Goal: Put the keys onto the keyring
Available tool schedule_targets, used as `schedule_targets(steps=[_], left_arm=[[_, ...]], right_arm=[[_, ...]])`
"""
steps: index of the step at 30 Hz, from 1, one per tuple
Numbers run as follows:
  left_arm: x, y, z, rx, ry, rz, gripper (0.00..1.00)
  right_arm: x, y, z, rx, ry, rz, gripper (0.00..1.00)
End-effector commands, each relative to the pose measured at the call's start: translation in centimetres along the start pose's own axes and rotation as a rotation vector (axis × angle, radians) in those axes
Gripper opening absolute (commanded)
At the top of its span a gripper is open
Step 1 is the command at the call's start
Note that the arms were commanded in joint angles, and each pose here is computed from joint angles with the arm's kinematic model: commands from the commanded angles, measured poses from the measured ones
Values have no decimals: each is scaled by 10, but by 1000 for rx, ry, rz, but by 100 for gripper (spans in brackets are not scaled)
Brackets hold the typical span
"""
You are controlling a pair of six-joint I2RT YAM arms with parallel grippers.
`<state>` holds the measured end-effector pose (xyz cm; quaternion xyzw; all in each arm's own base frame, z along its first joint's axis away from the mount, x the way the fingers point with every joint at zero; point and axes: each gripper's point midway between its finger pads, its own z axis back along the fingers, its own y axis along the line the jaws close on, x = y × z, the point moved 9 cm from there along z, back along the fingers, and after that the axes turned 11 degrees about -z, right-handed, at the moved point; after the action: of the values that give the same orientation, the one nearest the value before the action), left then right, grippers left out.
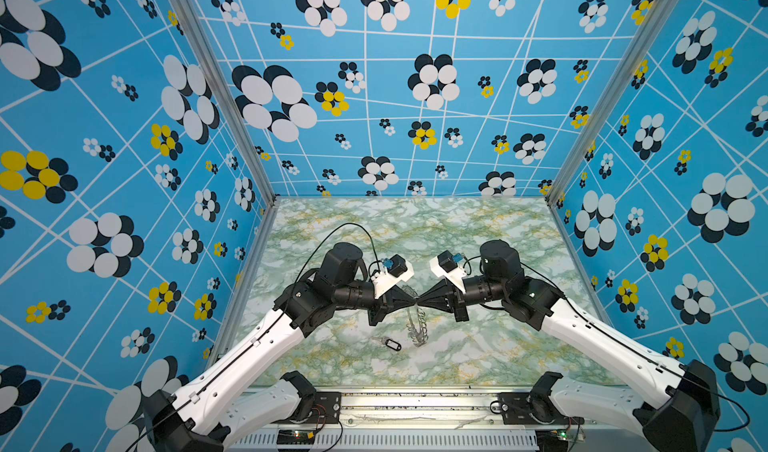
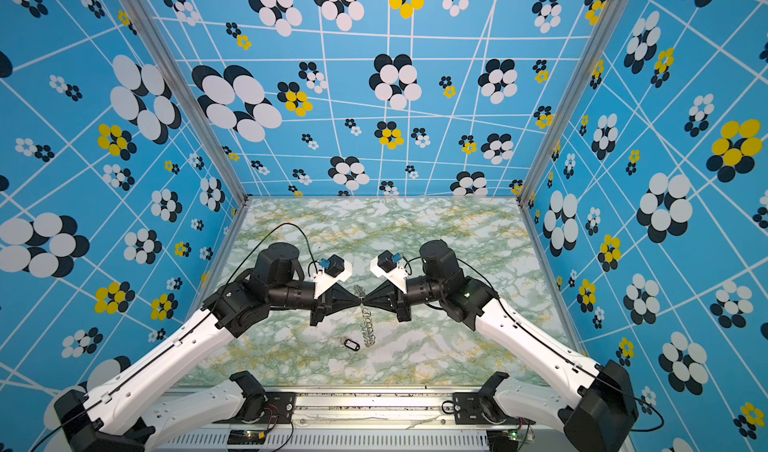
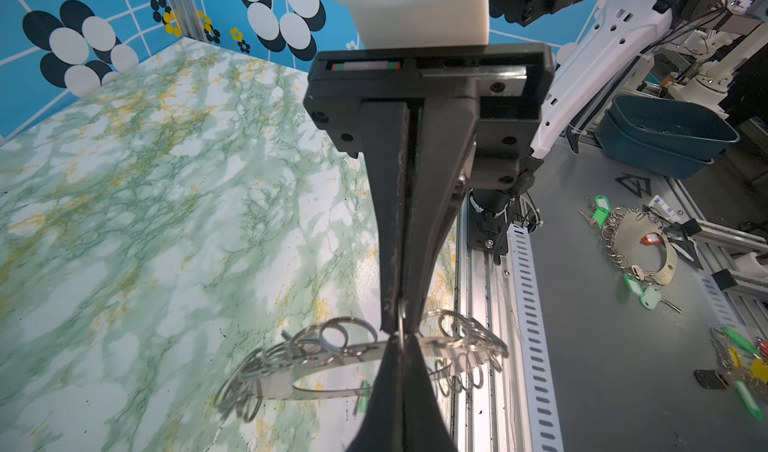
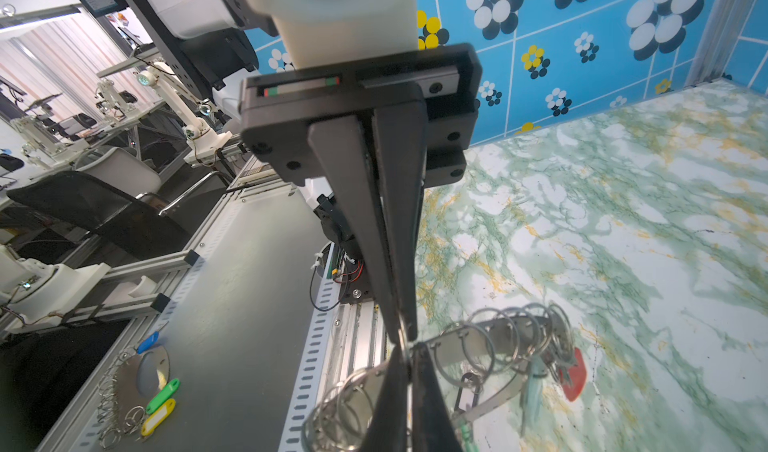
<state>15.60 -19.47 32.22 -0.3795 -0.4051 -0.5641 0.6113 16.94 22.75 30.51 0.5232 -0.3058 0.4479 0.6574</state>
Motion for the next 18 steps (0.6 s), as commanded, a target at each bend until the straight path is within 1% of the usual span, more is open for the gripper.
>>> schedule_targets(steps=[1,3,6,8,12,13,15,18], left_arm=[[14,-2,3,-15,-38,-55,0],[15,-2,4,-11,-41,-54,0],[15,-1,6,29,-49,-41,0],[15,0,8,59,-71,-36,13],[13,-2,14,109,-160,-10,44],[12,-1,14,115,-177,0,50],[11,-2,15,126,-214,12,55],[9,0,14,134,-240,29,57]], right_arm=[[11,8,2,26,-24,33,0],[11,7,2,25,-29,30,0],[11,6,2,11,-54,26,0],[11,5,5,3,-93,16,0],[17,-2,16,30,-219,-24,0],[19,-3,18,40,-241,-33,0],[21,-5,19,64,-268,-40,0],[22,-5,19,81,-283,-40,0]])
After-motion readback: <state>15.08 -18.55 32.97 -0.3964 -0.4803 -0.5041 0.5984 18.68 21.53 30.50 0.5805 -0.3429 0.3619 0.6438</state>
